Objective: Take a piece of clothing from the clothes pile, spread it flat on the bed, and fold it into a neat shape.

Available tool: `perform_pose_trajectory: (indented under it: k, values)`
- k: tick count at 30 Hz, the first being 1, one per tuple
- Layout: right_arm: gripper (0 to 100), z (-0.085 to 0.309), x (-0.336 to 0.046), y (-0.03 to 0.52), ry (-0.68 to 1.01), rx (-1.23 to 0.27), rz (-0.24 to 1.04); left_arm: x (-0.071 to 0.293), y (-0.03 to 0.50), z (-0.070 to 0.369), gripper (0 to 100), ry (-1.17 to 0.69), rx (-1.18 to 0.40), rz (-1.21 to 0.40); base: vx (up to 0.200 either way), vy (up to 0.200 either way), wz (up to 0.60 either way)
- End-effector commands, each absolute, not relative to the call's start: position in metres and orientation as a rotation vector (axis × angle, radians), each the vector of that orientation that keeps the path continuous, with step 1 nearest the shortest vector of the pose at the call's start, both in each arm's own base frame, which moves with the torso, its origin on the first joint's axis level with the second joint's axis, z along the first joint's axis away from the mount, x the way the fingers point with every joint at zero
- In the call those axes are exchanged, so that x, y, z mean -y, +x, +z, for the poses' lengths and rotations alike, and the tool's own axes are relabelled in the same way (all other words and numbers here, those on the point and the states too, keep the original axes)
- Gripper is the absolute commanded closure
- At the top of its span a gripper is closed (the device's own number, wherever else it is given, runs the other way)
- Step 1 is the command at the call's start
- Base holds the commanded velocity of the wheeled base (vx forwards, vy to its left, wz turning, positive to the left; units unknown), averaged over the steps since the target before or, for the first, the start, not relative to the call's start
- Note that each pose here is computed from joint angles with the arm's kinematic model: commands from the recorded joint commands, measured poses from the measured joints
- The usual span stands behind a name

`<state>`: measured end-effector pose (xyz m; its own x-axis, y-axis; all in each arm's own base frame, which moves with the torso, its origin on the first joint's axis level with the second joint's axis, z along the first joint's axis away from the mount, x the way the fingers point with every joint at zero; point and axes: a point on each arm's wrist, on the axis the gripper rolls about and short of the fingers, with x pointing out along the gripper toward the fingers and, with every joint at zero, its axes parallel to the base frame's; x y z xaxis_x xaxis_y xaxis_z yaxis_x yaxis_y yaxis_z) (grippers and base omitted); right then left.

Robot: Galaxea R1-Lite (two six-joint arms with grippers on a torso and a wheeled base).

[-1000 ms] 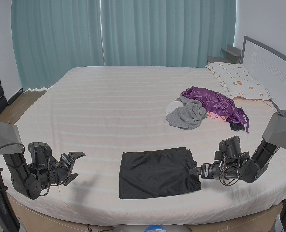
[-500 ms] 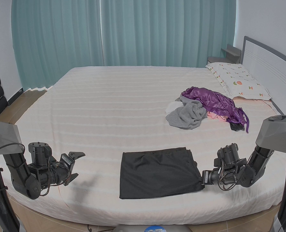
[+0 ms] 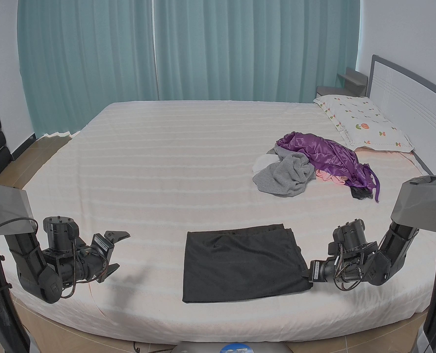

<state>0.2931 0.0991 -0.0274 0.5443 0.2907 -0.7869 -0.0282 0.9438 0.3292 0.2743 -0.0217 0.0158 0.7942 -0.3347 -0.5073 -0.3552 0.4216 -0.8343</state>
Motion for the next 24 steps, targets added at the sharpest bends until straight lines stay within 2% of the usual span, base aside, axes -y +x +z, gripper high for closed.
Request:
perform_pose_trajectory:
  k: [1,6,9,13,19,24]
  values:
    - [0,-0.025,-0.1,0.295,0.301,-0.97,0.198,0.022,0.274,0.015,0,-1.161,-0.694,0.015,0.0,0.0,0.0]
    - [0,-0.011,-0.102,0.31,0.35,-0.908,0.23,0.023,0.275,0.015,0,-1.159,-0.694,0.012,0.0,0.0,0.0]
    - [0,-0.006,-0.108,0.332,0.44,-0.858,0.224,0.024,0.277,0.014,0,-1.154,-0.684,0.021,0.0,0.0,0.0]
    - [0,-0.016,-0.119,0.361,0.517,-0.831,0.21,0.029,0.285,0.011,0,-1.142,-0.681,0.017,0.0,0.0,0.0]
    - [0,-0.031,-0.128,0.397,0.603,-0.78,0.197,0.052,0.305,0.007,0,-1.004,-0.652,-0.04,0.0,0.0,0.0]
    - [0,-0.034,-0.124,0.41,0.648,-0.767,0.201,0.079,0.33,0.009,0,-0.971,-0.649,-0.104,0.0,0.0,0.0]
